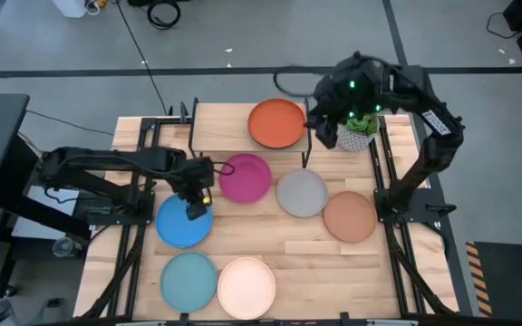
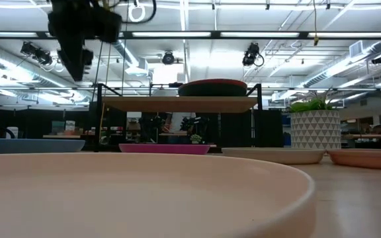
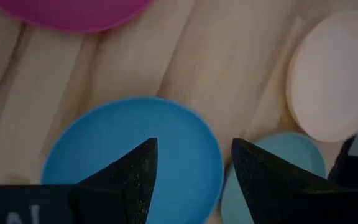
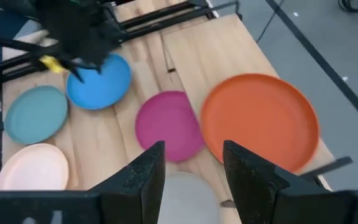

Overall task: Place and stack plates onto a shelf
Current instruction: Stack the light blue plate on the orange plate on the shelf

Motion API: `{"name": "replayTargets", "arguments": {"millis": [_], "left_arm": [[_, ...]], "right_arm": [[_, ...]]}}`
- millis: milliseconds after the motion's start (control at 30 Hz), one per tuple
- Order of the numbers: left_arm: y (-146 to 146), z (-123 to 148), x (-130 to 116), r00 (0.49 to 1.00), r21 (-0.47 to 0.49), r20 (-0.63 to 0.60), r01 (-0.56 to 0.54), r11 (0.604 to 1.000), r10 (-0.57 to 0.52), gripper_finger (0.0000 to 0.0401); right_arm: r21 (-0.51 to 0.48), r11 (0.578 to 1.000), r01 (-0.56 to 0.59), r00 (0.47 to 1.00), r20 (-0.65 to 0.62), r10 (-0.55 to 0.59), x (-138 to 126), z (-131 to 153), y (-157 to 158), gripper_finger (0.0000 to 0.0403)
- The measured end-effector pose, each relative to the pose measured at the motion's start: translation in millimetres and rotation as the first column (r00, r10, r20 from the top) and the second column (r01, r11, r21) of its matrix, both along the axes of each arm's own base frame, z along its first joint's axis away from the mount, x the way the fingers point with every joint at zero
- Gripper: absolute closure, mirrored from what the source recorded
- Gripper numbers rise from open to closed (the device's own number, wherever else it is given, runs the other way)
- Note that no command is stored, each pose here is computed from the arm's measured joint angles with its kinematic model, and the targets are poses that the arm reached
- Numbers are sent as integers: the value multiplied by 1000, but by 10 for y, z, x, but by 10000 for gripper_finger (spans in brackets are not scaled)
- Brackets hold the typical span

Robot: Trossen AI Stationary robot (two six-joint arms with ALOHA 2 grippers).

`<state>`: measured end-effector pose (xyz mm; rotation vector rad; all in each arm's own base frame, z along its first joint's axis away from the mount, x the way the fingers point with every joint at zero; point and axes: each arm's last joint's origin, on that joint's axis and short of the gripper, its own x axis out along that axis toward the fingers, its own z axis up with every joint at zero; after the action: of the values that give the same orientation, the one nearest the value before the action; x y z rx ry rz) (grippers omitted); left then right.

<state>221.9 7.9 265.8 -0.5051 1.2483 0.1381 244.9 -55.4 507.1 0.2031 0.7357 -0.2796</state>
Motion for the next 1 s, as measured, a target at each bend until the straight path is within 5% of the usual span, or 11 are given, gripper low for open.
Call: {"name": "replayTargets", "arguments": {"millis": [467,667,1000], "left_arm": [[496,-542,-449,942,-82,-189,-295,952,276,222],[547,-617,-581,917,32,-288,-280,959,277,225],[507,-894,-729,881,46,-371,-300,953,295,225]], "right_arm": [[-28,998,-56,998,-25,55,216,-595,667,235],[55,998,-17,1000,14,16,264,-954,696,235],[99,993,-59,996,70,52,355,-1124,734,235]]}}
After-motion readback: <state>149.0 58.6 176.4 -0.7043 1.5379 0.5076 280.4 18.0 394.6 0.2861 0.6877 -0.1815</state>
